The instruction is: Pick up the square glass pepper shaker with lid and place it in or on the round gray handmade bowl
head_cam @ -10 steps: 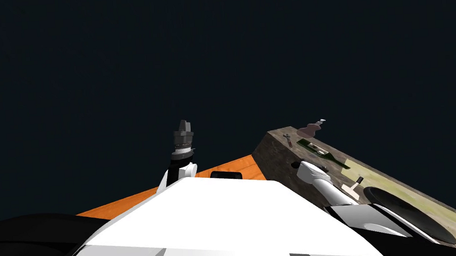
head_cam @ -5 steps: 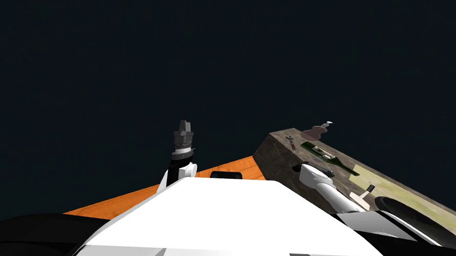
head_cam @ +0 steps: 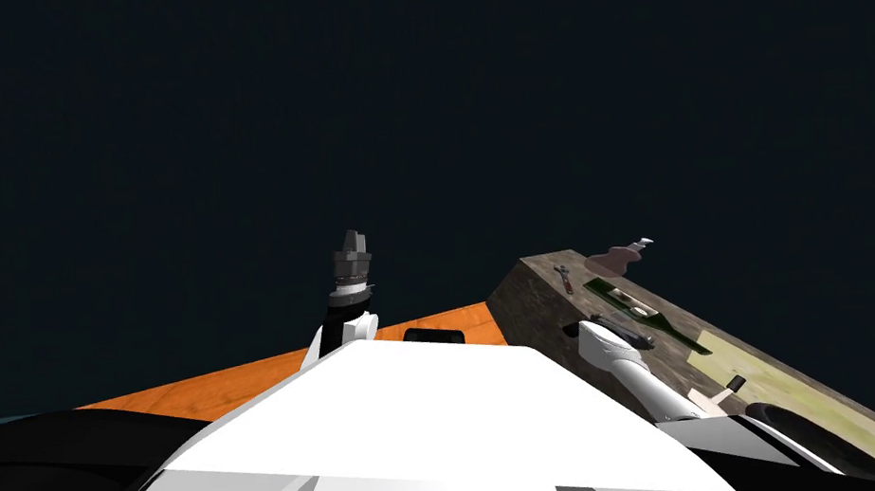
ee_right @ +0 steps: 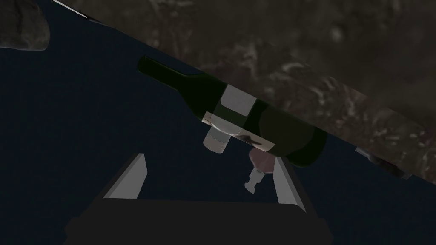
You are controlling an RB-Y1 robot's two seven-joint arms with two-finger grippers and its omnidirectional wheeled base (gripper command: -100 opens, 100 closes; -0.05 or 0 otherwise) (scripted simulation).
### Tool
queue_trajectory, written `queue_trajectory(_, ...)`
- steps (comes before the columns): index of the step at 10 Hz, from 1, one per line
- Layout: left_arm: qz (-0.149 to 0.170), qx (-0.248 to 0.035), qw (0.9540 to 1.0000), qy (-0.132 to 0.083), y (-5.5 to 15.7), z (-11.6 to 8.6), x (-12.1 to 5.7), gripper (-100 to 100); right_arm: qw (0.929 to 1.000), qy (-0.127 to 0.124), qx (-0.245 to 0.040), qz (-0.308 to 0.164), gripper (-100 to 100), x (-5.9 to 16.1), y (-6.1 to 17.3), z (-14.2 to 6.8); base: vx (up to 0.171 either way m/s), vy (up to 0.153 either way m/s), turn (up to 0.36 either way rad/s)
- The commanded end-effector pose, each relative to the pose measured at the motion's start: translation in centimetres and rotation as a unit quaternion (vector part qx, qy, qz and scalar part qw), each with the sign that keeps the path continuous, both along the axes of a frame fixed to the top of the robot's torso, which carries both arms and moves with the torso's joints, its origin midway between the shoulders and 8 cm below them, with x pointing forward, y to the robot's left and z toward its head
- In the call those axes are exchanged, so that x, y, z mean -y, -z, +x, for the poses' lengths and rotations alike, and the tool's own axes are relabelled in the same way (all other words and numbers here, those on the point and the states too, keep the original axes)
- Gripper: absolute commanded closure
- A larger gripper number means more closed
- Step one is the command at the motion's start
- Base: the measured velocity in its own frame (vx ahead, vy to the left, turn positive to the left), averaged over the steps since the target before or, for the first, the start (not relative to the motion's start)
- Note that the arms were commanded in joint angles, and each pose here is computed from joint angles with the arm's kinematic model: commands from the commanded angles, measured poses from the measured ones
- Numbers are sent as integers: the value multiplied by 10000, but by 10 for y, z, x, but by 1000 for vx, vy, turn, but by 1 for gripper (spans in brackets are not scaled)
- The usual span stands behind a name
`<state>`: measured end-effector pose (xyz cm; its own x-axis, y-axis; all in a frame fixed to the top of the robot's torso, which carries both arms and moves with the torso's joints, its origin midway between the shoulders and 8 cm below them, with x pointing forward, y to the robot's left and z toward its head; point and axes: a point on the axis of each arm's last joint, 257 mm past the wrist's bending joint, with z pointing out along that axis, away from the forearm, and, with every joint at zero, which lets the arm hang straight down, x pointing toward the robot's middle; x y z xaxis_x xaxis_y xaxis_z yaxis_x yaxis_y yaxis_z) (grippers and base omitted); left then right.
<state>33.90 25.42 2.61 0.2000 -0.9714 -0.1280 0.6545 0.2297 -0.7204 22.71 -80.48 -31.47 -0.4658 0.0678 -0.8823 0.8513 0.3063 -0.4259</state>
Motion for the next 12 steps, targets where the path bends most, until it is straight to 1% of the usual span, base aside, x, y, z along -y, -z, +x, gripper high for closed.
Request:
queue_trajectory(1, 0, 0, 10000, 0, 0, 0, 0, 0, 9998, 86, 64, -139, -100, 0, -2, -12, 35, -71, 54)
queue_trajectory(2, 0, 0, 10000, 0, 0, 0, 0, 0, 9997, 105, 161, -116, -100, 0, -2, -12, 32, -62, 51)
queue_trajectory(3, 0, 0, 10000, 0, 0, 0, 0, 0, 9994, 157, 168, -242, -100, 0, -4, -22, 34, -69, 86)
queue_trajectory(4, 0, 0, 10000, 0, 0, 0, 0, 0, 9993, 175, 267, -219, -100, 0, -4, -22, 31, -57, 52)
queue_trajectory(5, 0, 0, 10000, 0, 0, 0, 0, 0, 9987, 225, 307, -331, -100, -1, -5, -33, 43, -66, 80)
queue_trajectory(6, 0, 0, 10000, 0, 0, 0, 0, 0, 9985, 236, 375, -315, -100, -1, -5, -33, 34, -62, 41)
queue_trajectory(7, 0, 0, 10000, 0, 0, 0, 0, 0, 9979, 281, 419, -418, -100, -3, -6, -42, 28, -78, 68)
queue_trajectory(8, 0, 0, 10000, 0, 0, 0, 0, 0, 9976, 291, 483, -403, -100, -3, -6, -42, 25, -68, 45)
queue_trajectory(9, 0, 0, 10000, 0, 0, 0, 0, 0, 9967, 334, 557, -488, -100, -5, -6, -52, 33, -70, 61)
queue_trajectory(10, 0, 0, 10000, 0, 0, 0, 0, 0, 9965, 338, 588, -481, -100, -5, -6, -52, 28, -60, 35)
queue_trajectory(11, 0, 0, 10000, 0, 0, 0, 0, 0, 9955, 376, 665, -555, -100, -8, -6, -61, 31, -74, 73)
queue_trajectory(12, 0, 0, 10000, 0, 0, 0, 0, 0, 9954, 380, 690, -549, -100, -8, -6, -61, 28, -67, 34)
